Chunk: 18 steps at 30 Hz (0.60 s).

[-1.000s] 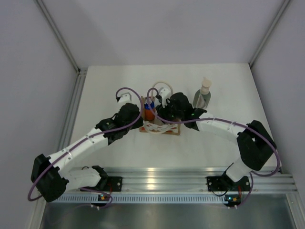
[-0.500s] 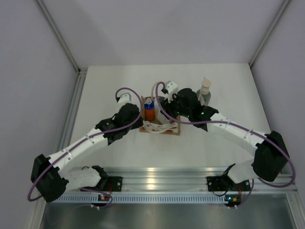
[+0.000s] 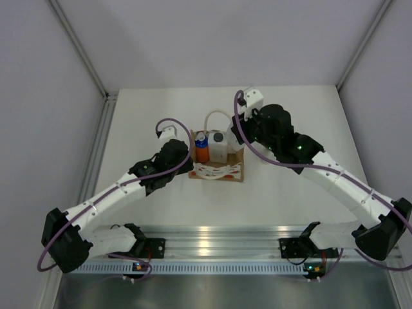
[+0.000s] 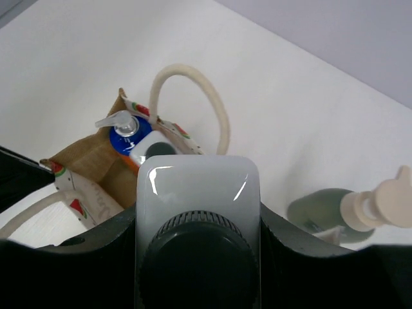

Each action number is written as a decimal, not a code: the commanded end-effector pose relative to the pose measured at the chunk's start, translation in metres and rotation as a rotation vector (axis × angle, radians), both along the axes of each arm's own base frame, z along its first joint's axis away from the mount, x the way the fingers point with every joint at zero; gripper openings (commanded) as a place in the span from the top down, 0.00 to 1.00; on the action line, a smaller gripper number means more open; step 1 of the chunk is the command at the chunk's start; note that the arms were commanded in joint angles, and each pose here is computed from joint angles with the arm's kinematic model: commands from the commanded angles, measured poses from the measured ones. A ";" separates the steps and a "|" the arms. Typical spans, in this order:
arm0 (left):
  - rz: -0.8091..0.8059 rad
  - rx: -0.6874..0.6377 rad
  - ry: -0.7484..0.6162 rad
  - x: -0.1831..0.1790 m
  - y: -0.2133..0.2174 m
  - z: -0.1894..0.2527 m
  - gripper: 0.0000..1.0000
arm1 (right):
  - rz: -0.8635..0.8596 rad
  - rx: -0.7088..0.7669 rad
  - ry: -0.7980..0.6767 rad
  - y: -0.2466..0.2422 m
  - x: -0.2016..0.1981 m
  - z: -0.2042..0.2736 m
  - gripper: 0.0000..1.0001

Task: Take the personal care products out of the canvas bag

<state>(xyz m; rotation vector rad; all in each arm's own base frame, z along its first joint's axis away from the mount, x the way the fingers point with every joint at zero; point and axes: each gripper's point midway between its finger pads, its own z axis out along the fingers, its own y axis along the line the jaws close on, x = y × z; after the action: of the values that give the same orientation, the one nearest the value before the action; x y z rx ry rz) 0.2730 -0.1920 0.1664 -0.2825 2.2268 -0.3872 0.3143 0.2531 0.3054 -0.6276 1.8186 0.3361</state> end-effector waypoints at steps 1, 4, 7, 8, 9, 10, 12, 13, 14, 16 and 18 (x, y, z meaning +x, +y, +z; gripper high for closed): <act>0.010 -0.003 -0.011 0.003 -0.001 0.002 0.59 | -0.137 0.124 -0.196 -0.038 0.002 0.092 1.00; 0.008 -0.007 -0.012 0.003 -0.001 0.003 0.60 | -0.200 0.109 -0.192 -0.056 0.000 0.093 1.00; 0.006 -0.007 -0.013 0.003 -0.002 0.004 0.59 | -0.245 0.106 -0.182 -0.072 -0.003 0.089 1.00; 0.006 -0.006 -0.012 0.003 -0.002 0.004 0.59 | -0.254 0.111 -0.178 -0.076 -0.004 0.086 1.00; 0.004 -0.010 -0.014 0.003 -0.002 0.005 0.59 | -0.272 0.108 -0.174 -0.084 -0.006 0.081 1.00; 0.004 -0.010 -0.014 0.003 -0.002 0.005 0.59 | -0.281 0.104 -0.171 -0.087 -0.007 0.077 1.00; 0.003 -0.012 -0.015 0.003 -0.002 0.006 0.59 | -0.314 0.139 -0.165 -0.099 -0.011 0.076 1.00; 0.003 -0.012 -0.015 0.003 -0.002 0.005 0.59 | -0.323 0.132 -0.150 -0.102 -0.011 0.066 1.00; 0.003 -0.012 -0.015 0.003 -0.002 0.005 0.59 | -0.324 0.132 -0.143 -0.105 -0.012 0.062 1.00; 0.001 -0.010 -0.016 0.003 -0.002 0.006 0.59 | -0.351 0.144 -0.130 -0.116 -0.014 0.053 1.00; 0.000 -0.009 -0.017 0.003 -0.002 0.006 0.59 | -0.371 0.173 -0.132 -0.128 -0.017 0.054 1.00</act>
<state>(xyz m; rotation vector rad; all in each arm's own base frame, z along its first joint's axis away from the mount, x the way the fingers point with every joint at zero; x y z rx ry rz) 0.2730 -0.1921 0.1664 -0.2819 2.2271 -0.3874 0.2975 0.1417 0.3095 -0.3337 1.8725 0.1264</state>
